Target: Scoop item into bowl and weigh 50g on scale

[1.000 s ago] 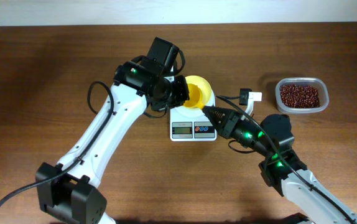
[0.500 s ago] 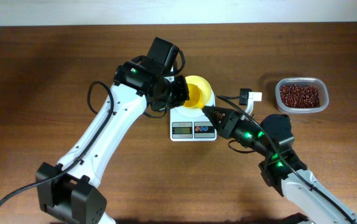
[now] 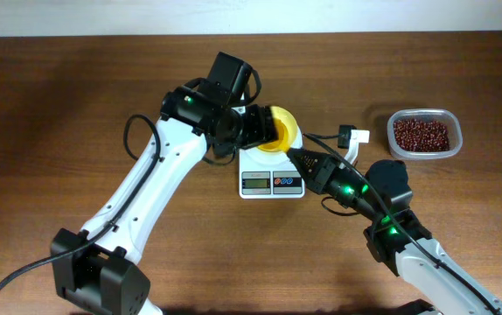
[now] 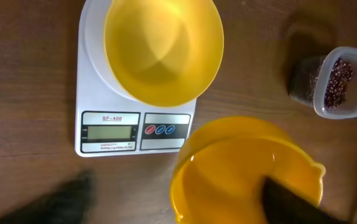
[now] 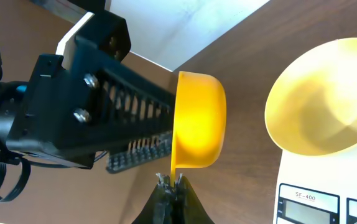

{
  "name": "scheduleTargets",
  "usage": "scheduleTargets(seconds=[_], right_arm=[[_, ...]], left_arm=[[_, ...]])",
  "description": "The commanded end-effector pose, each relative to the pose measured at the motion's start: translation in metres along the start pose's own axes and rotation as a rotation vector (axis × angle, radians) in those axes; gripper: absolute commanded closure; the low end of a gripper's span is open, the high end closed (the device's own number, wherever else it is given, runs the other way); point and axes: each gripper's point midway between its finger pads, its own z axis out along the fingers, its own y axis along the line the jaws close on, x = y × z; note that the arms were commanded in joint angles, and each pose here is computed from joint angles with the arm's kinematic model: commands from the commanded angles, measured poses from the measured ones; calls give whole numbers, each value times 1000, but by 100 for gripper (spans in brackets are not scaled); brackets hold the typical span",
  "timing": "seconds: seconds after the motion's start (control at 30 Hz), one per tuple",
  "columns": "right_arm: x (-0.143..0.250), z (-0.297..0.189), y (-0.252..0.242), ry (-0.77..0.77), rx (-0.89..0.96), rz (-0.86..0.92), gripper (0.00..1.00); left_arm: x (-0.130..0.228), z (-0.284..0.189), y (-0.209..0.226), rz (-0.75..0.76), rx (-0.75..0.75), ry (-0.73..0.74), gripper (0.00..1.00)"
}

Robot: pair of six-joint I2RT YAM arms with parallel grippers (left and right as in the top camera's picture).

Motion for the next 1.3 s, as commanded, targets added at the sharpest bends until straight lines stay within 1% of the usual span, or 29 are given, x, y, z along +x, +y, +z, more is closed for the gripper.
scheduleTargets(seconds=[0.0, 0.2, 0.4, 0.53, 0.7, 0.77, 0.87, 1.0, 1.07, 1.13, 1.17, 1.27], right_arm=[[-8, 2, 2, -30, 11, -32, 96], [-14, 1, -3, -59, 37, -133, 96], [-58, -23, -32, -165, 107, -126, 96], [-69, -41, -38, -136, 67, -113, 96], [-89, -73, -37, -151, 26, -126, 96], [-93, -81, -32, -158, 11, -147, 96], [-92, -85, -25, -160, 10, -239, 96], [-93, -86, -36, -163, 72, -373, 96], [-104, -88, -26, -194, 81, -457, 96], [-112, -90, -17, -213, 88, -497, 96], [-117, -91, -17, -214, 118, -498, 96], [-120, -101, -45, -146, 348, -396, 96]], left_arm=[[-3, 1, 0, 5, -5, -6, 1], [-3, 1, 0, 5, -5, -6, 1], [-3, 1, 0, 5, -5, -6, 1], [-3, 1, 0, 5, -5, -6, 1], [-3, 1, 0, 5, -5, -6, 1], [-3, 1, 0, 5, -5, -6, 1], [-3, 1, 0, 5, -5, -6, 1], [-4, 1, -1, 6, -3, -9, 1], [-4, 1, -1, 6, -3, -9, 1], [-4, 1, -1, 6, -3, -9, 1], [-4, 1, -1, 6, -2, -9, 1], [-4, 1, -1, 6, -2, -9, 1]])
